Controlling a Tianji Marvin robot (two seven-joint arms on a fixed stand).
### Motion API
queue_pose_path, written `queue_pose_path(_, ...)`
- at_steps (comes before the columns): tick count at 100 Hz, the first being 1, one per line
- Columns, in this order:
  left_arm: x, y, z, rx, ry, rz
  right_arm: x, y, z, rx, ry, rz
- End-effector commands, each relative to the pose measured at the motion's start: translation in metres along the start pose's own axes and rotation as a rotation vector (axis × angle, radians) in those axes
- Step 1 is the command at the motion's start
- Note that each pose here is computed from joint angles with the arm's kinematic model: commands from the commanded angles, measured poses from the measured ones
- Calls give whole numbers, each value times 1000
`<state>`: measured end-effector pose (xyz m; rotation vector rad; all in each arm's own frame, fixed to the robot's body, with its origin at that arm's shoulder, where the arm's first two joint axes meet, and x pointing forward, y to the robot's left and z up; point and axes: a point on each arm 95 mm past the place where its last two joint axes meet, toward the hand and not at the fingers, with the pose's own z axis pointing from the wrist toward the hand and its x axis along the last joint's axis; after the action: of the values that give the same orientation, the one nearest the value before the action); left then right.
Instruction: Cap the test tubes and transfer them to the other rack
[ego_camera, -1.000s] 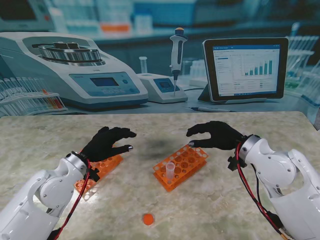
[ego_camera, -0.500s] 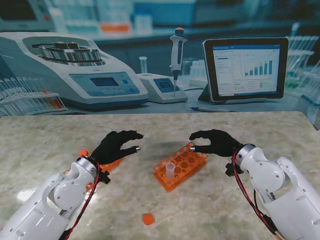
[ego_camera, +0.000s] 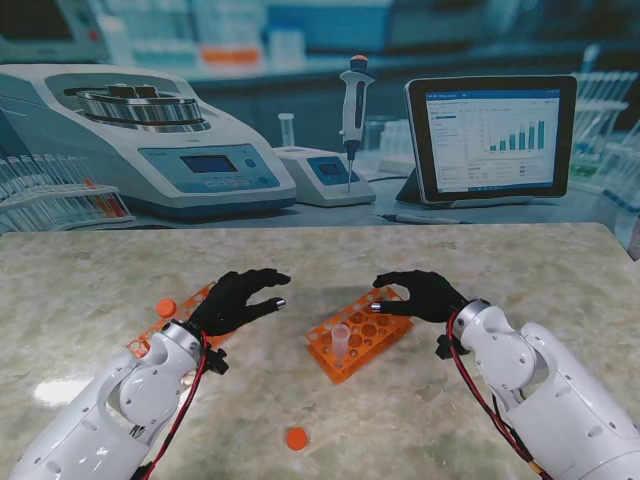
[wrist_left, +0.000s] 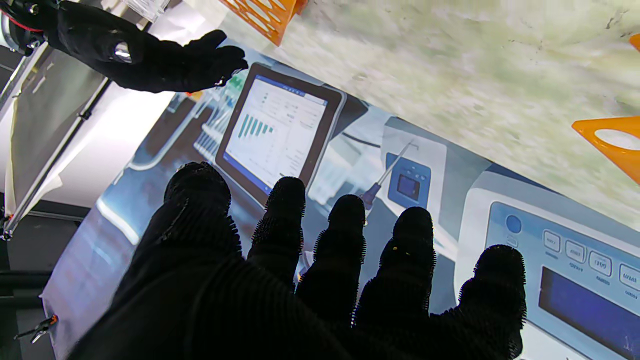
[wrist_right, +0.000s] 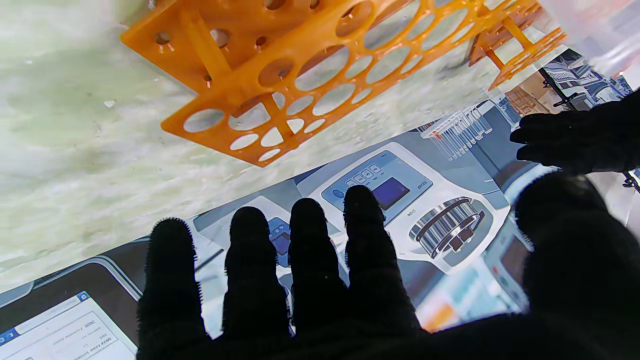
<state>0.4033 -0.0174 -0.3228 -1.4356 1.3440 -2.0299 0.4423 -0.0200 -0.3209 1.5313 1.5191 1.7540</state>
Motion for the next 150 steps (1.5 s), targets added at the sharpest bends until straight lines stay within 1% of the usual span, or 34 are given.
queue_pose_path(1, 0, 1, -1, -7, -1, -5, 1, -8, 3, 4, 2, 1)
queue_pose_path(13, -1, 1, -2, -10, 1, -3, -1, -14, 9, -12, 7, -23)
queue_pose_path(61, -1, 0, -3, -22, 7, 4, -6, -31, 21, -7, 42, -123)
queue_pose_path(71, -1, 0, -3, -26, 7, 6, -5, -34, 22, -10, 58, -129)
queue_pose_path(97, -1, 0, -4, -28, 6, 8, 1, -39, 23, -9, 101, -189)
queue_pose_path(116, -1, 1, -3, -33, 7, 9, 6, -43, 24, -14, 122, -208)
queue_pose_path(128, -1, 1, -3, -36, 6, 12, 10, -47, 25, -16, 132, -204)
queue_pose_path(139, -1, 1, -4, -40, 5, 18, 12, -49, 25, -12, 134, -215)
queue_pose_path(150, -1, 1, -4, -39, 4, 17, 13, -52, 26, -13, 134, -206)
